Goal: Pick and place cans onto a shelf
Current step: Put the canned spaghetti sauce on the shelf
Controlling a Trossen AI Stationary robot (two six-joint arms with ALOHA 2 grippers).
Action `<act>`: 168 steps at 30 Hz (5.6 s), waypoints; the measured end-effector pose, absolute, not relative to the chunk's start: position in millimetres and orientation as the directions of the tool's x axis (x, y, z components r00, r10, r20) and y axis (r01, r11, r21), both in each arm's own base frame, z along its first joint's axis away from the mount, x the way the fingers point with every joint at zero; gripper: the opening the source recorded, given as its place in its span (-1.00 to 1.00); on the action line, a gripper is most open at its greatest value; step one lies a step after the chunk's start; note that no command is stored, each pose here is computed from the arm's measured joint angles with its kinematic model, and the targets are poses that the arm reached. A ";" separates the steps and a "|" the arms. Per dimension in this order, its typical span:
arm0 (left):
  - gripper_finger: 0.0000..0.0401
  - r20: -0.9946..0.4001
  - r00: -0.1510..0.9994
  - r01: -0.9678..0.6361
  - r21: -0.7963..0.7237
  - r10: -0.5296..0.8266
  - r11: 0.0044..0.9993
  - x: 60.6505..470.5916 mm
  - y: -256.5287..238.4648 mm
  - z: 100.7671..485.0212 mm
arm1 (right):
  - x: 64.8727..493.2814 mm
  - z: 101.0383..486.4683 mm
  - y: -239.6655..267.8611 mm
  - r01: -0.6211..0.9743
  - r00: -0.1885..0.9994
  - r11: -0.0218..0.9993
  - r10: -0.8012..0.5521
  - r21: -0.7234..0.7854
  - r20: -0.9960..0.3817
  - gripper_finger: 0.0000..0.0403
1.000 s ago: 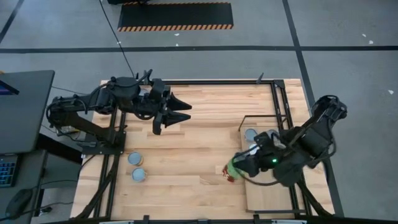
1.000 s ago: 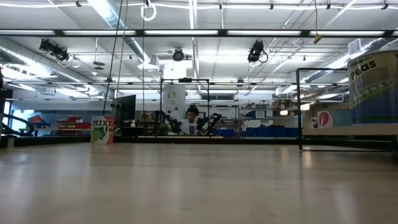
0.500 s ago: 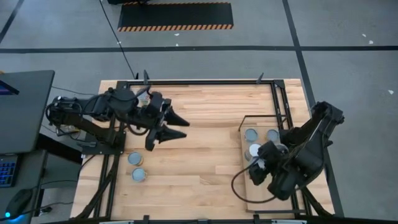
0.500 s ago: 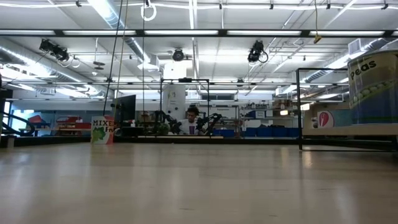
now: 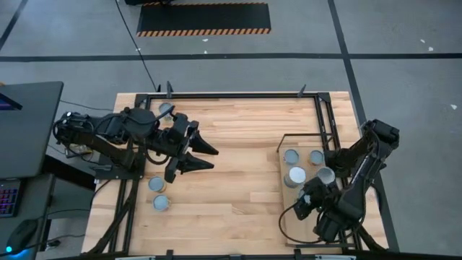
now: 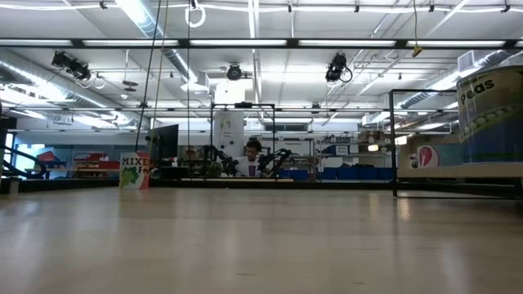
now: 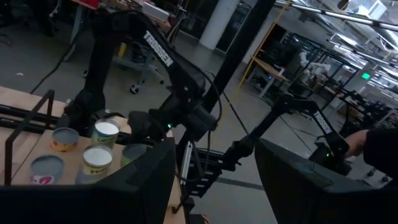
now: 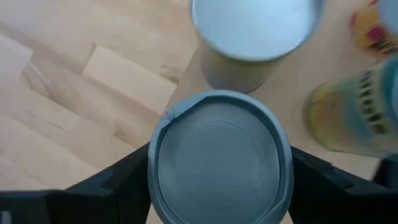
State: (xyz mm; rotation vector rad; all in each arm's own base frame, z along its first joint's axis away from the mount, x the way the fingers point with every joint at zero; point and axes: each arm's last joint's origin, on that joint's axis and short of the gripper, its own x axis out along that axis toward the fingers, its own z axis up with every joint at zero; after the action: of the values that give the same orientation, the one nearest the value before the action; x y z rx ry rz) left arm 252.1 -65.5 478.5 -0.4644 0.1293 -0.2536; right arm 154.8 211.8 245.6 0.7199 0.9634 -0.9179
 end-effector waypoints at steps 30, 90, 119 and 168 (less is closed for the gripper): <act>0.13 -0.065 0.979 0.151 -0.416 -0.195 0.897 253.1 -62.6 478.4 | 154.4 286.1 226.1 -0.163 0.162 0.978 -0.102 -0.129 -0.981 0.73; 0.13 -0.065 0.964 0.210 -0.414 -0.259 0.886 248.5 -79.1 478.4 | 211.8 272.1 203.3 -0.200 0.094 0.966 0.187 0.165 -0.978 -0.98; 0.13 -0.065 0.964 0.210 -0.415 -0.259 0.885 248.6 -79.0 478.4 | 201.4 254.2 166.0 -0.031 -0.149 0.998 -0.056 -0.052 -0.987 -0.98; 0.13 -0.066 0.964 0.209 -0.416 -0.258 0.885 248.6 -79.0 478.3 | 181.1 272.2 206.4 -0.256 0.108 0.954 0.191 0.158 -0.976 -0.98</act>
State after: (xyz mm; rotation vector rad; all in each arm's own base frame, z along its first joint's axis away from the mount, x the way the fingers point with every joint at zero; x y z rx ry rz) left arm 248.6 -79.0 478.3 -0.4186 0.1206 -0.2437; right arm 181.1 206.4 272.2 -0.0548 1.4255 0.3285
